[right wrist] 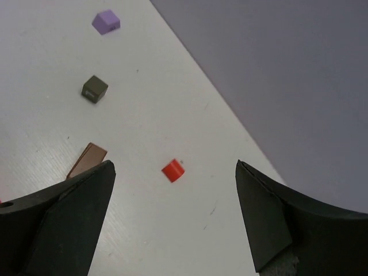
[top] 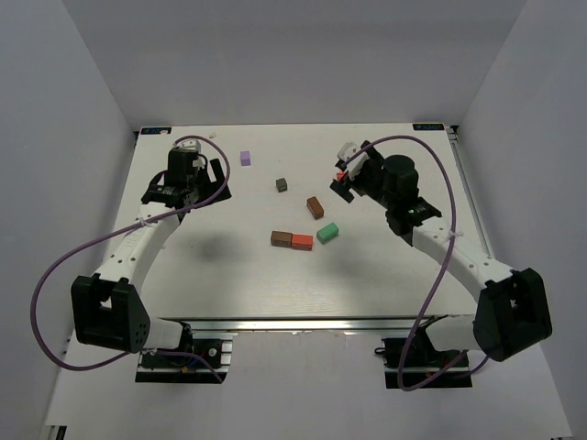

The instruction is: Build the wood block tower

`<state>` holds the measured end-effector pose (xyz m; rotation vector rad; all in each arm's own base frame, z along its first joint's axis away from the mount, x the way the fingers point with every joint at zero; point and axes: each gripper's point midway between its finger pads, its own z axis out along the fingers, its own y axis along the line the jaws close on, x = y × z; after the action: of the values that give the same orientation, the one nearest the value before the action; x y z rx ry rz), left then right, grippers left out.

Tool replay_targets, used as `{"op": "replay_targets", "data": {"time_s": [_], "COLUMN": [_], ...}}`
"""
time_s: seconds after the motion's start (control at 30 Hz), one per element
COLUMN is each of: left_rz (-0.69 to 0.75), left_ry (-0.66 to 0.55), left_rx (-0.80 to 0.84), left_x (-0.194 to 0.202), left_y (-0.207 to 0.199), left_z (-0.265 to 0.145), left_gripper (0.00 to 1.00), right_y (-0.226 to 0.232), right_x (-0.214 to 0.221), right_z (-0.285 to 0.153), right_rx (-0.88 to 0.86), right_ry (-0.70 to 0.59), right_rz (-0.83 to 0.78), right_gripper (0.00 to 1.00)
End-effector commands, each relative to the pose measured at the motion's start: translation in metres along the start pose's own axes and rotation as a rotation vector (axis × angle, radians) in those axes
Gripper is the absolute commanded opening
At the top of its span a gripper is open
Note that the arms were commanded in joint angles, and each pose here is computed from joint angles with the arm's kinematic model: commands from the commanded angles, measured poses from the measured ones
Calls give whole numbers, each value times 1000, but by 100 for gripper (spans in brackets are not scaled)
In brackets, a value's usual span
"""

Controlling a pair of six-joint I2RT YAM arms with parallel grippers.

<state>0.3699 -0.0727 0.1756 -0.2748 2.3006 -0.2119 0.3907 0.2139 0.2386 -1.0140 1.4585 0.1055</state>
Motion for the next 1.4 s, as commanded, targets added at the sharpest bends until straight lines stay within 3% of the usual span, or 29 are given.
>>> {"op": "replay_targets", "data": {"time_s": [0.0,0.03,0.1,0.2,0.3,0.37,0.4,0.5,0.53,0.57,0.63,0.7,0.83,1.0,1.13,1.37], "left_rz": [3,2,1,-3,-7,-7,-8,-15,-16,-16,-18,-19,-23,-24,-24,-27], "left_ry": [-48,-48,-50,-44,-39,-43,-48,-60,-59,-60,-61,-55,-49,-51,-55,-69], "left_rx": [-4,-4,0,10,26,24,26,24,22,23,25,37,50,69,60,104], "left_x": [-12,-11,-11,-10,-10,-10,-11,-13,-13,-13,-13,-12,-11,-11,-11,-14], "left_y": [1,1,0,-2,-5,-5,-5,-5,-4,-4,-5,-7,-9,-13,-11,-18], "left_z": [-12,-12,-12,-11,-12,-13,-14,-16,-16,-16,-16,-16,-15,-16,-17,-24], "left_gripper": [98,98,98,98,98,98,98,98,98,98,98,98,98,98,98,98], "right_y": [-11,-3,22,31,49,37,24,-12,-22,-19,-8,17,47,75,100,130], "right_x": [-44,-58,-44,-43,-28,-26,-18,-21,-6,15,37,46,84,90,113,132], "right_z": [-3,1,-5,-6,-9,-1,4,20,17,10,4,2,-15,-16,-24,-15], "right_rx": [-79,-180,-358,-444,-552,-489,-379,-98,52,131,277,267,442,497,560,567], "right_ry": [-116,-149,-106,-130,-78,-24,70,159,251,351,432,492,640,662,813,885], "right_rz": [-143,-192,-262,-335,-287,-203,-35,291,503,627,911,977,1020,1197,1122,1148], "right_gripper": [89,89,89,89,89,89,89,89,89,89,89,89,89,89,89,89]}}
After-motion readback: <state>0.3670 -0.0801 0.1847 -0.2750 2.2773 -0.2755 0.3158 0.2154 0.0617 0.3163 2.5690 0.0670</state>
